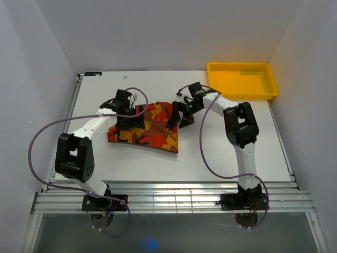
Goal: Fold and stack the trousers
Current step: Neatly place the folded trousers to the corner
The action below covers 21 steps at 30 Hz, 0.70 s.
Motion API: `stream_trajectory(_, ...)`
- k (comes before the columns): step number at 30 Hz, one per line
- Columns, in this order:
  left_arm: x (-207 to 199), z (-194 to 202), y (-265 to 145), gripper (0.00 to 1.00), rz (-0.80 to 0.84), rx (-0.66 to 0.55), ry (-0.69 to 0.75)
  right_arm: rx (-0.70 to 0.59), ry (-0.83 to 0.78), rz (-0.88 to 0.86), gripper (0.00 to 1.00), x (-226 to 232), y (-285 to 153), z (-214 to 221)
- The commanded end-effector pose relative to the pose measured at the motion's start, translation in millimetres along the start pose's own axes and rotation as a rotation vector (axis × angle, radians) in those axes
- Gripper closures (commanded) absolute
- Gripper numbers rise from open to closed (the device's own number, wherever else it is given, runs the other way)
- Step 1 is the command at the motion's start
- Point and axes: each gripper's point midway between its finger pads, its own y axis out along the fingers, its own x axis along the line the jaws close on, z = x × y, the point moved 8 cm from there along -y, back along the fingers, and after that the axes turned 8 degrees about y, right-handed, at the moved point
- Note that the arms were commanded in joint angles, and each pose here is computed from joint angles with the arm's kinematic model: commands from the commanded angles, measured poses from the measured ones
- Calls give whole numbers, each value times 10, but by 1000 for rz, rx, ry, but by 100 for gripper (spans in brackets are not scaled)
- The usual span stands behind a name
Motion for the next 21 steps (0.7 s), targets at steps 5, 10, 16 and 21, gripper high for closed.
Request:
stream_trajectory(5,-265,106,57,2,-27,-12,25,-301,-75,82,10,96,-1243,-308)
stream_trajectory(10,-358,-23,420,2,-89,26,48,-360,-102,152,10,-32,-1642,-250)
stream_trajectory(16,-136,-33,958,2,-265,113,27,-368,-78,156,10,-160,-1801,-115)
stream_trajectory(21,499,0,1396,2,-303,265,-123,-357,-83,157,10,-225,-1830,-101)
